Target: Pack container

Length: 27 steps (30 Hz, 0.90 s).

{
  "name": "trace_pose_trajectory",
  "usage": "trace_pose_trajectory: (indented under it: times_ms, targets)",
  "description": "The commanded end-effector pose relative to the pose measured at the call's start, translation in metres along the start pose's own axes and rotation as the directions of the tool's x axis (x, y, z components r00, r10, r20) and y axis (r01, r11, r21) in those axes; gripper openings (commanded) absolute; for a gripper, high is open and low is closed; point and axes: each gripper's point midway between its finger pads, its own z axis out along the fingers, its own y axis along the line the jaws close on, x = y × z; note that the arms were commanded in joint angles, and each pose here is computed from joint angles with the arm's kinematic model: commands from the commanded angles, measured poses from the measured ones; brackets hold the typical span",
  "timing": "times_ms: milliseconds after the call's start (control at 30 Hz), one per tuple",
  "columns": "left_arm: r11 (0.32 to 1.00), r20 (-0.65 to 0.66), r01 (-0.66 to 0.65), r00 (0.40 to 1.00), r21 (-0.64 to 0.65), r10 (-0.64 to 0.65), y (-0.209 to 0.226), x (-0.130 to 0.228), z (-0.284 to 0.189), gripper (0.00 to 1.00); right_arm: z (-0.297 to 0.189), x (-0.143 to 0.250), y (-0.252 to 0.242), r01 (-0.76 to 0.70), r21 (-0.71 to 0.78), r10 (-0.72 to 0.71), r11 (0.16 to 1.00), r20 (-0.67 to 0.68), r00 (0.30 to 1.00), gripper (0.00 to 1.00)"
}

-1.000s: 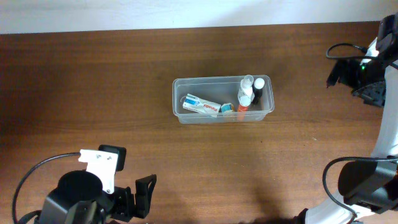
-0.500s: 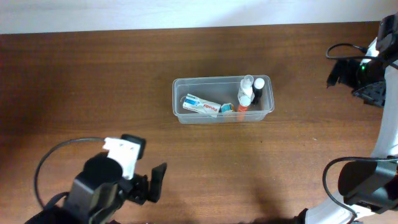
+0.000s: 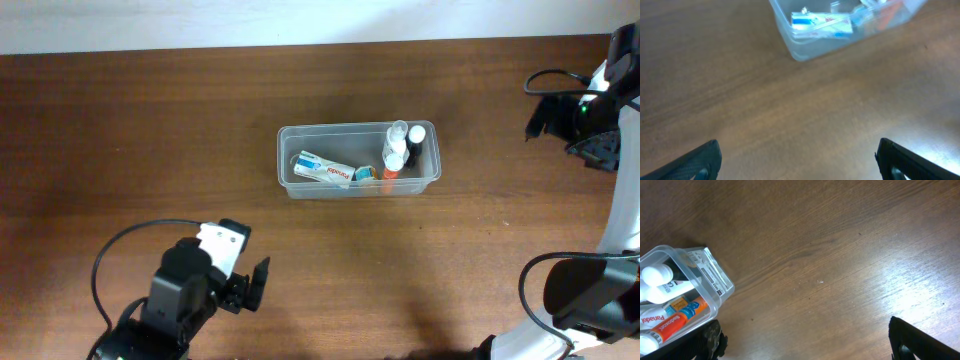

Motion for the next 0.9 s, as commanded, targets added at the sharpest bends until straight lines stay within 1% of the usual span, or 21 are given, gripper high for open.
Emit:
trace_pose_trajectory:
  times_ms: [0, 233, 367, 567, 867]
  targets:
    - [1.000, 0.067, 0.010, 0.998, 0.016, -0.011, 0.005, 0.007, 0.005, 0.99, 0.001, -0.001, -0.004, -0.008, 0.013, 0.008, 1.000, 0.000, 1.000, 0.98]
    - [0.998, 0.138, 0.059, 0.989, -0.030, -0.054, 0.021, 0.024, 0.021, 0.99, 0.001, -0.001, -0.004, -0.008, 0.013, 0.008, 1.000, 0.000, 1.000, 0.98]
    - [0.998, 0.192, 0.054, 0.980, -0.034, -0.047, 0.023, 0.016, 0.027, 1.00, 0.001, -0.001, -0.004, -0.008, 0.013, 0.008, 1.000, 0.000, 1.000, 0.98]
    - [0.998, 0.272, -0.008, 0.962, -0.068, 0.026, 0.027, 0.009, 0.025, 0.99, 0.001, -0.001, -0.004, -0.008, 0.013, 0.008, 1.000, 0.000, 1.000, 0.98]
    - [0.991, 0.337, 0.034, 0.942, -0.128, 0.011, 0.042, 0.022, 0.021, 1.00, 0.001, -0.001, -0.004, -0.008, 0.013, 0.008, 1.000, 0.000, 1.000, 0.98]
